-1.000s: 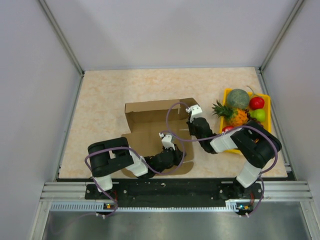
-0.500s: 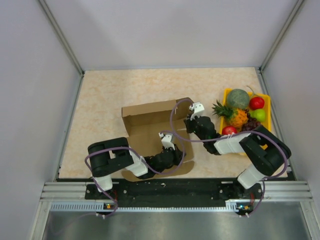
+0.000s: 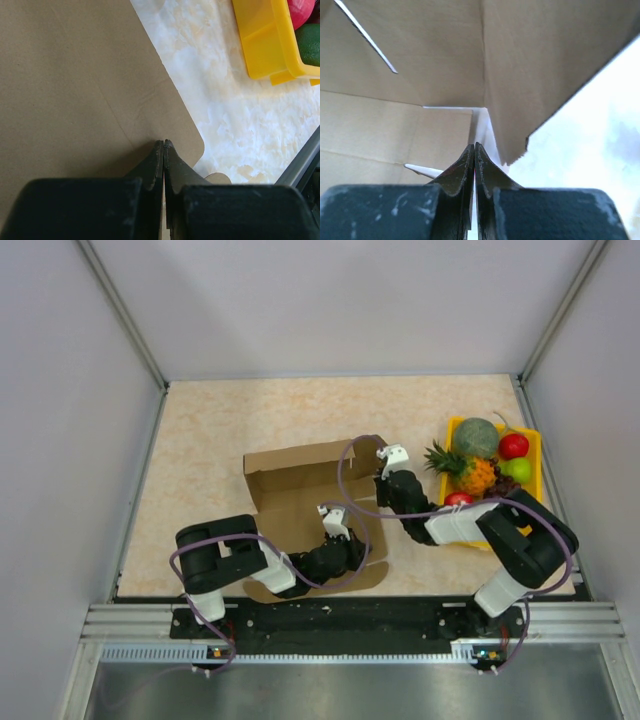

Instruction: Fold the paper box

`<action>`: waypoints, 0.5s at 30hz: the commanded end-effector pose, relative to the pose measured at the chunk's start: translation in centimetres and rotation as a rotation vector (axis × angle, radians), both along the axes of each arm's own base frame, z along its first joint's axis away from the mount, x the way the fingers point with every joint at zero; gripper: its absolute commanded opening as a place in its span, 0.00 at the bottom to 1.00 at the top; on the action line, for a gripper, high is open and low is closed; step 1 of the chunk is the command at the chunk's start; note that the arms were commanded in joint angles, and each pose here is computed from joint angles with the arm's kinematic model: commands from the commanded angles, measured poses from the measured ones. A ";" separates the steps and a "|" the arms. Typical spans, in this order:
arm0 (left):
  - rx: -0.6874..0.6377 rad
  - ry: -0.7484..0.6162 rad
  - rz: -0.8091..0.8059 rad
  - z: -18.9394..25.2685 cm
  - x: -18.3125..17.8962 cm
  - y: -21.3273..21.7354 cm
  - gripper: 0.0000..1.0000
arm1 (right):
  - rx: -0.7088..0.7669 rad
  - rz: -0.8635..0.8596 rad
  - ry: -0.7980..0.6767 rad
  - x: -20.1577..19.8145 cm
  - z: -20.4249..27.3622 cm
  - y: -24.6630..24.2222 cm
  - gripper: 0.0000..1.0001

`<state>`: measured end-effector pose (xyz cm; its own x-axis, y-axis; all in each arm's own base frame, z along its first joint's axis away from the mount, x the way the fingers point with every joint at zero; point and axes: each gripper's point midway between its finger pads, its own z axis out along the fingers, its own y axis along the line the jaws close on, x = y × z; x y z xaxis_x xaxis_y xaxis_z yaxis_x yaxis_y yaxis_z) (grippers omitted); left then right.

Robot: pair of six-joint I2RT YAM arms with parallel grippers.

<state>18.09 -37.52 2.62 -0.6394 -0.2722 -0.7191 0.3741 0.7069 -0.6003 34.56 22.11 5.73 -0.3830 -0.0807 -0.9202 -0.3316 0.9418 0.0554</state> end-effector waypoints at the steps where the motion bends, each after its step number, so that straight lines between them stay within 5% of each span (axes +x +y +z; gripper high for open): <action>1: 0.028 -0.003 0.008 -0.8 0.1 0.5 0.00 | -0.038 -0.061 -0.037 1.4 1.2 -0.8 0.00; 15: 0.040 -0.005 0.006 -0.9 0.1 0.5 0.00 | -0.039 0.016 0.003 2.3 -1.6 1.6 0.00</action>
<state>18.10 -37.53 2.63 -0.6390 -0.2724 -0.7194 0.3743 0.7069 -0.6001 36.63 22.61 4.83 -0.3733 -0.1168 -0.9203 -0.3096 0.9509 0.0049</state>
